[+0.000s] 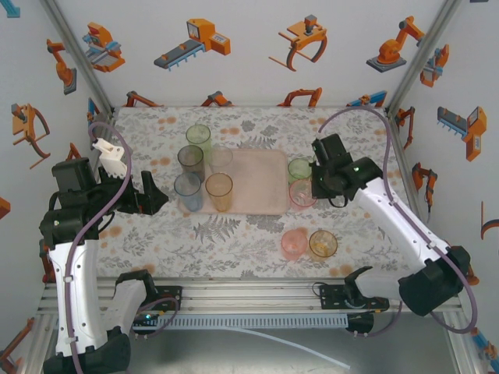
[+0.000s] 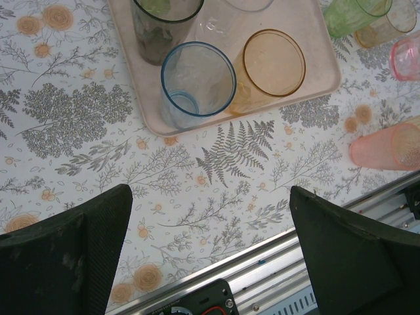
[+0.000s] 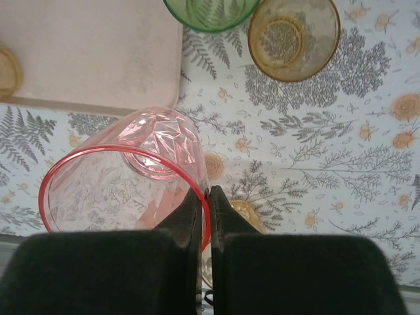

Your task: Place the glasses into the tray

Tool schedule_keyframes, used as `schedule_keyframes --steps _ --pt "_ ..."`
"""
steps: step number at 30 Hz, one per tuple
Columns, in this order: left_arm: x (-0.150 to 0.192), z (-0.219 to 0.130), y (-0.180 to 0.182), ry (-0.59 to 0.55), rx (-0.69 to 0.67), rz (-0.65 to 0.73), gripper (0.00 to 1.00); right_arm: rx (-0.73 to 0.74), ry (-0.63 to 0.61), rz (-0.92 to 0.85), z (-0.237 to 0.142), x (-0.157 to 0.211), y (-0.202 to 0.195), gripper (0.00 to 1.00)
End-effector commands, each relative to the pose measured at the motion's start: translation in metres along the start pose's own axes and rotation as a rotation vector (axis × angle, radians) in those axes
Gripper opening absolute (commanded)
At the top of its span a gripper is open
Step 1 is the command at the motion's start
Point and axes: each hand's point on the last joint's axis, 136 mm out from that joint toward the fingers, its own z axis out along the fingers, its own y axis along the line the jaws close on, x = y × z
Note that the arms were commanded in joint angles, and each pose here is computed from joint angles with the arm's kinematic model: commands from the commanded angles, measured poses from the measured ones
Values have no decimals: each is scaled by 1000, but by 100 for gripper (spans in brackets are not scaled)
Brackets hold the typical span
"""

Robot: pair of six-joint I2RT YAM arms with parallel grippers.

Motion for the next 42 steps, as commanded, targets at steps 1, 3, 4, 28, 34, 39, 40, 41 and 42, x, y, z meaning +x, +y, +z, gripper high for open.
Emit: schedule_keyframes --steps 1,3,4,28,34,39,40,41,42 --pt "-6 -1 -4 -12 18 4 97 2 -16 -40 -2 -25 6 5" --pt "-6 0 -4 -8 20 5 97 -6 -29 -50 1 -39 12 5" --pt "-6 0 -4 -7 23 5 97 -9 -34 -56 4 -46 16 5" --pt "-16 29 14 61 29 -24 97 -152 -7 -71 171 -169 95 5" --pt "-19 33 15 70 38 -45 98 -209 -21 -46 193 -180 110 5" --pt "-18 35 16 78 40 -50 98 -230 -24 -35 204 -181 115 5" --pt "-18 35 16 78 40 -50 98 -234 -23 -34 205 -181 116 5" --pt "-18 35 17 79 40 -50 98 -240 -22 -33 207 -180 117 5" --pt "-18 36 17 80 40 -52 98 -245 -21 -31 209 -180 118 5"
